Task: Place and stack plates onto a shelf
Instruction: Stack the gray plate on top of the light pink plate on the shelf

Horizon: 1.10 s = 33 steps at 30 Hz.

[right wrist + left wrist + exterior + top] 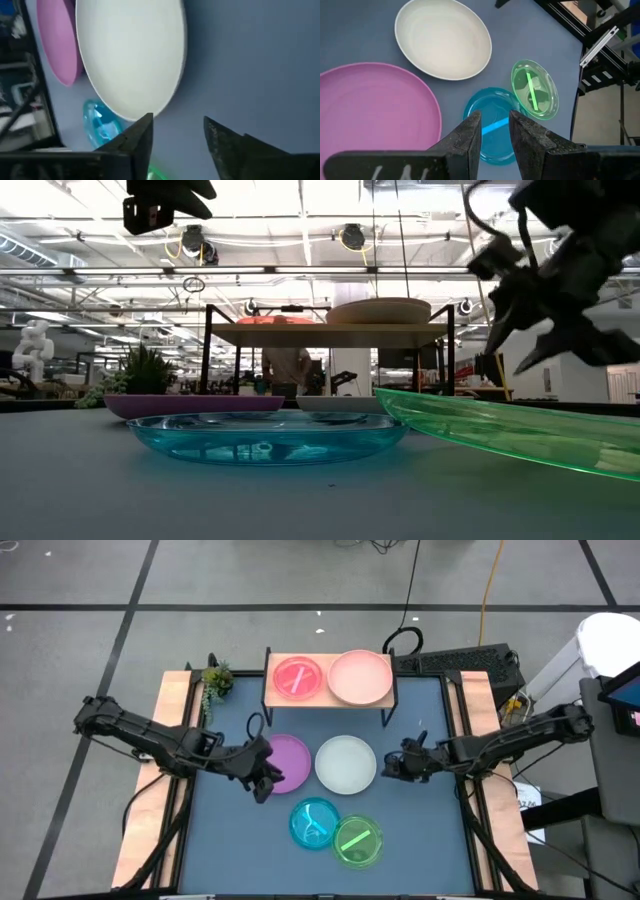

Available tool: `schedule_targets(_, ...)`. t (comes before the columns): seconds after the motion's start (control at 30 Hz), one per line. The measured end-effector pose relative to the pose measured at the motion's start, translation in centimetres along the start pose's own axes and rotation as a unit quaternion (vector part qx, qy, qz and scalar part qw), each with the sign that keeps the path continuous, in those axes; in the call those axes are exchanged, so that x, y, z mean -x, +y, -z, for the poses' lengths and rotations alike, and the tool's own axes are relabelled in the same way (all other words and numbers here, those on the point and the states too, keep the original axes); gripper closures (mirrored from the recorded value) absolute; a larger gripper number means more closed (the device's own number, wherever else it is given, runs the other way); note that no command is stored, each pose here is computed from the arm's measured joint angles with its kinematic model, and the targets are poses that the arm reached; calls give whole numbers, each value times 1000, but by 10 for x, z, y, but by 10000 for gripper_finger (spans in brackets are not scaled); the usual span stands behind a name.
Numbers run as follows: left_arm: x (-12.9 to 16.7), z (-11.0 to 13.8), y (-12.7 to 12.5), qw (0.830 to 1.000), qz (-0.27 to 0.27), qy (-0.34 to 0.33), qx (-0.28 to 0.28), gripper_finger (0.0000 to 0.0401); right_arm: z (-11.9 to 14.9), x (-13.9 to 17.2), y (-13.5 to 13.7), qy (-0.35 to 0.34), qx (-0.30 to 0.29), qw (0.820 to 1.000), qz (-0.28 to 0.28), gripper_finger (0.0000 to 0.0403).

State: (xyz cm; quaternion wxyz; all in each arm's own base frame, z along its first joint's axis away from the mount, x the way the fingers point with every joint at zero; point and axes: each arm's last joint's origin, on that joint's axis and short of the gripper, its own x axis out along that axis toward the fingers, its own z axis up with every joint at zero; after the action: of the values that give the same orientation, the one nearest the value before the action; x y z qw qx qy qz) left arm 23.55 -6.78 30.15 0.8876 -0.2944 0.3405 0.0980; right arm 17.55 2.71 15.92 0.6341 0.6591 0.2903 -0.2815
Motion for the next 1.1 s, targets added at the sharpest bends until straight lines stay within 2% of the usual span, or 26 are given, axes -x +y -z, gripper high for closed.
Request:
schedule_targets(0.13, 0, 0, 0, 1000, -2, -2, 4, 297, -3, -9, -19, -11, 5, 1000, -13, 221)
schedule_targets(0.3, 0, -1, 1, 1000, -13, -14, 6, 297, -6, -15, -39, -13, 25, 1000, -6, 218)
schedule_targets(0.43, 0, -3, 3, 1000, -16, -17, 12, 297, -8, -17, -43, -35, 43, 998, -19, 218)
schedule_targets(0.63, -1, -6, 6, 998, -31, -33, 39, 297, -10, -17, -42, -70, 113, 990, -54, 218)
schedule_targets(0.93, -1, -4, 3, 996, -23, -33, 74, 297, -14, -18, -34, -74, 57, 993, -72, 218)
schedule_targets(1.1, -1, -5, 4, 997, -24, -33, 66, 297, -11, -29, -18, -77, 57, 994, -51, 218)
